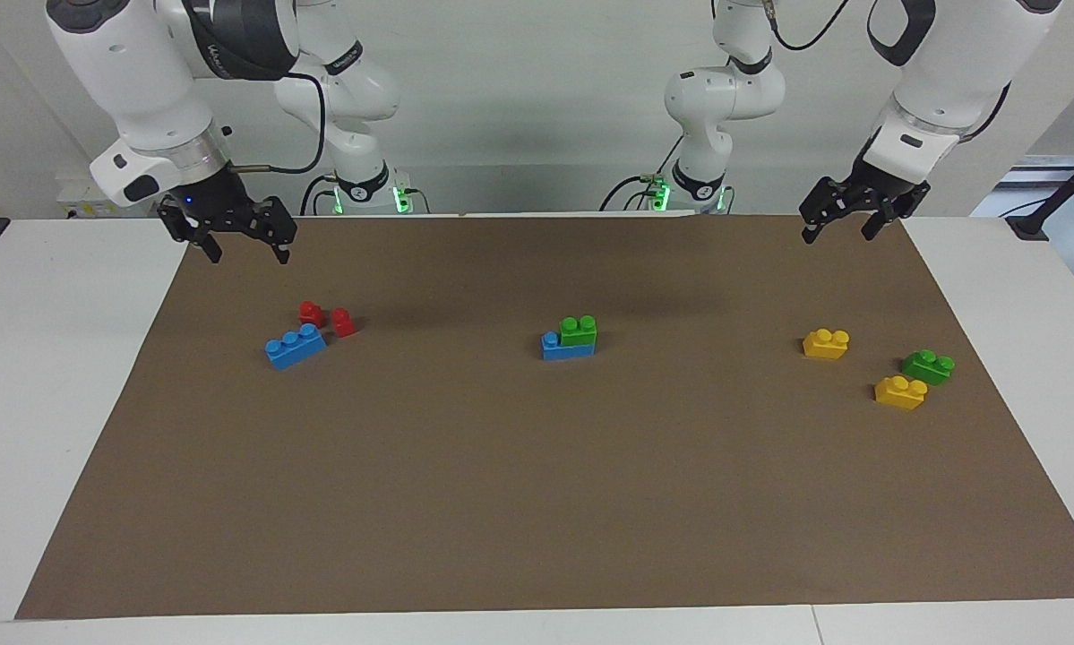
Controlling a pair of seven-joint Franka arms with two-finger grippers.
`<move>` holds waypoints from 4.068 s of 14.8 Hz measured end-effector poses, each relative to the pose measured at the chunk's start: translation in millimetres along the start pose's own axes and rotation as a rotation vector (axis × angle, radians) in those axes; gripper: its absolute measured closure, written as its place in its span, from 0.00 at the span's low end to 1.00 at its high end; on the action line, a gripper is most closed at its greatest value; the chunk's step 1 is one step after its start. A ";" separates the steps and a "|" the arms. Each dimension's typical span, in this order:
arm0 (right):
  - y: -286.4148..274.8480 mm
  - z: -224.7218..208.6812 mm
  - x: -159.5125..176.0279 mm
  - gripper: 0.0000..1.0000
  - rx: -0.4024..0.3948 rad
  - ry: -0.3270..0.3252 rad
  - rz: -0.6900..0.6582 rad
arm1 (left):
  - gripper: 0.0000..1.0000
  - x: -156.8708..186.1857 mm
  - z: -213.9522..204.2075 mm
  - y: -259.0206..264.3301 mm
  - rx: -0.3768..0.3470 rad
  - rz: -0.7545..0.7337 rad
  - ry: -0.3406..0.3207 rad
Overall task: Remove green block with left arm and hold with right
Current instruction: 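Move the left gripper while the right gripper moves toward the green-blue bricks, then bring the left gripper and the right gripper to either end of the bricks, then grasp the green brick with the left gripper while the right gripper grasps blue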
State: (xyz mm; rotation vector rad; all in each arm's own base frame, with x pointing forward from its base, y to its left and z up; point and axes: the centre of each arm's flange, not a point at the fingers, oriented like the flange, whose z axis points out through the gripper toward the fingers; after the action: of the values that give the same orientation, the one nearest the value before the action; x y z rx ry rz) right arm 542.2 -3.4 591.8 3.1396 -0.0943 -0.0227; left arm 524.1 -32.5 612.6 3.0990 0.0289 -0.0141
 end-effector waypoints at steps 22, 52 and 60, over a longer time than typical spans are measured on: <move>-192.8 112.5 -3.3 0.00 0.281 -0.256 1.218 | 0.00 -0.7 18.0 32.0 -0.002 -0.189 0.022; -349.6 298.5 -53.6 0.00 0.362 -0.295 1.421 | 0.00 -74.2 253.7 302.7 -0.089 -1.647 0.038; -347.2 307.0 -50.5 0.59 0.376 -0.299 1.454 | 0.00 -74.4 281.9 312.5 -0.074 -1.680 0.076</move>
State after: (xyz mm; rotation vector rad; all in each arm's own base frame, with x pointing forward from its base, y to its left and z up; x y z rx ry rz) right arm 508.2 346.2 285.3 2.4719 -2.4048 -0.4782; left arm 453.1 -358.0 344.9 2.0140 2.2963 0.0469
